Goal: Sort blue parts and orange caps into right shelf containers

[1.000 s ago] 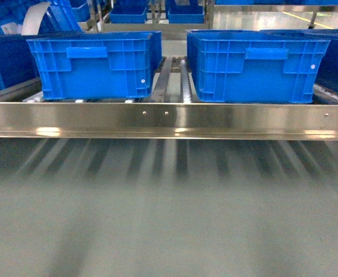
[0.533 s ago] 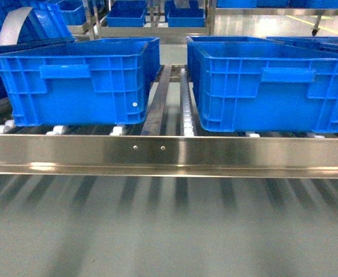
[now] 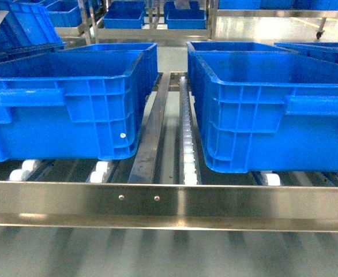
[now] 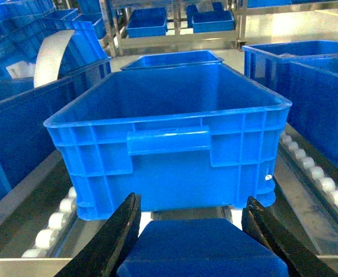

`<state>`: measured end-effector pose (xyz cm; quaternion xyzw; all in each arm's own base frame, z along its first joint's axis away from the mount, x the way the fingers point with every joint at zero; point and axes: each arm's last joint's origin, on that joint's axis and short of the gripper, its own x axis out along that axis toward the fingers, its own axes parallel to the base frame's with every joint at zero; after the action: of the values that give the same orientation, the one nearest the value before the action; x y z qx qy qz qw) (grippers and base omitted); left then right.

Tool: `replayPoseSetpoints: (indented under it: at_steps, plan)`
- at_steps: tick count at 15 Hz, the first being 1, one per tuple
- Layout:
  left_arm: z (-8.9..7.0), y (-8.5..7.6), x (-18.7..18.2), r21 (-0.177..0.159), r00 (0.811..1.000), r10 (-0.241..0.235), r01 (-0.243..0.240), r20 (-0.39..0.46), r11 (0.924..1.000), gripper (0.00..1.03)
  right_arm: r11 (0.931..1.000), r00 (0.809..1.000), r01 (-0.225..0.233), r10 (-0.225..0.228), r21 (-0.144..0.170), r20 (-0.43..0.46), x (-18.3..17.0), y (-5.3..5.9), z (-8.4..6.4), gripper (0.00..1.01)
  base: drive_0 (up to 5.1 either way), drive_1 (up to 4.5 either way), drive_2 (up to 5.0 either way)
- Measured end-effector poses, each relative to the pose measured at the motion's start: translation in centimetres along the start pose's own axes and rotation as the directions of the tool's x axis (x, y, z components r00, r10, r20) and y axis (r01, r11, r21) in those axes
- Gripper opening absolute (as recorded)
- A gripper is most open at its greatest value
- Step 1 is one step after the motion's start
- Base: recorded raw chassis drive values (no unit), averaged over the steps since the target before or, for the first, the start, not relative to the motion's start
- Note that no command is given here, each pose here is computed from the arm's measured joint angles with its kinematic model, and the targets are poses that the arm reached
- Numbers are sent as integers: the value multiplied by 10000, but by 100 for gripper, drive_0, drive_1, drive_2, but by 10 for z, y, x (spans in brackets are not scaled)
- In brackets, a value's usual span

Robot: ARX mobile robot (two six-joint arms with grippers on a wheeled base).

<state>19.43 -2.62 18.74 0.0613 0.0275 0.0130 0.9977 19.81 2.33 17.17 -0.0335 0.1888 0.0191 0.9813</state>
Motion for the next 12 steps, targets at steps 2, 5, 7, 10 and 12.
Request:
replayPoseSetpoints:
  at_steps: [2,5,7,10,12]
  plan:
    - [-1,0,1,8,10000,-5,5,-41,10000,44,10000,10000,-1,1,-3,-34,0,0,0,42,0,0,0]
    - [0,0,0,-5,10000,3,-3,26,10000,44,10000,10000,-3,3,-1,8,0,0,0,42,1,352,-349]
    - [0,0,0,-1,10000,0,0,4,10000,44,10000,10000,0,0,1,11,0,0,0,42,2,349,-345]
    - [0,0,1,1,10000,-1,1,-7,10000,44,10000,10000,-1,1,-2,-23,0,0,0,42,0,0,0]
    - [0,0,1,4,10000,-3,3,-22,10000,44,10000,10000,0,0,-1,-15,0,0,0,41,0,0,0]
